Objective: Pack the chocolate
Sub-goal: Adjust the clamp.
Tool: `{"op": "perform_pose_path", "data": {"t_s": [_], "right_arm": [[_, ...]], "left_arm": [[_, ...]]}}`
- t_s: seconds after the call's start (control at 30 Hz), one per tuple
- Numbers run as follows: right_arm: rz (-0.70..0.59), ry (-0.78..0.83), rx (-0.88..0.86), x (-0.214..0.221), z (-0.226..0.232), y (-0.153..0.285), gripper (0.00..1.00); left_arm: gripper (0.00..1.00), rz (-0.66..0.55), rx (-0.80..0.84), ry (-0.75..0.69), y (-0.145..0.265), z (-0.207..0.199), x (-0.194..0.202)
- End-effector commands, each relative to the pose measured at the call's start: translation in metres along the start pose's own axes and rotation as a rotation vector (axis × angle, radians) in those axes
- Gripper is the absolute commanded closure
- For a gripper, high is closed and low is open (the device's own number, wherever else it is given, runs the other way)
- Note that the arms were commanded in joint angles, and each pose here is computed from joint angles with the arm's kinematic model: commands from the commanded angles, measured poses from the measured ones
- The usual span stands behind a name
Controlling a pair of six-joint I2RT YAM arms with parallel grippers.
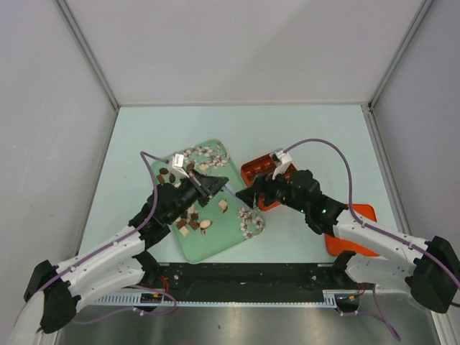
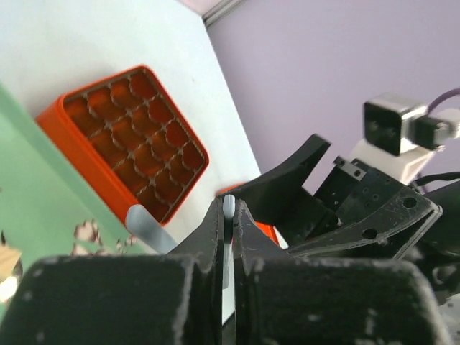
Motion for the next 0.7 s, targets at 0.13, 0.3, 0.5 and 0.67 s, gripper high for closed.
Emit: {"op": "perform_pose_path", "data": {"t_s": [0.13, 0.3, 0.5, 0.67], "right_arm": [[-0.062, -0.275, -0.319, -0.040, 0.021, 0.022, 0.00], [-0.081, -0.333, -0.404, -0.054, 0.023, 0.023, 0.00], [-0.042, -0.415, -0.471, -0.051, 0.028, 0.012, 0.02], [-0.024, -0.430, -0.496, -0.045, 0.031, 0.010, 0.13]], "left_arm": [[1.00, -0.168, 0.244, 0.023, -0.018, -0.038, -0.048], [1.00, -0.200, 0.326, 0.019, -0.024, -0.052, -0.055], [1.00, -0.257, 0.433, 0.050, -0.021, -0.068, -0.064], [1.00, -0.273, 0.463, 0.030, -0.019, -0.074, -0.068]]}}
Point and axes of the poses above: each gripper's point midway between its finger pads, its own y axis back along the fingers, its own z axis along the line the jaws close on, x = y × z, the point moved 1 cm from there along y, back along the fingers, and after that the axes turned 15 degrees about -y, right-handed, at the moved point
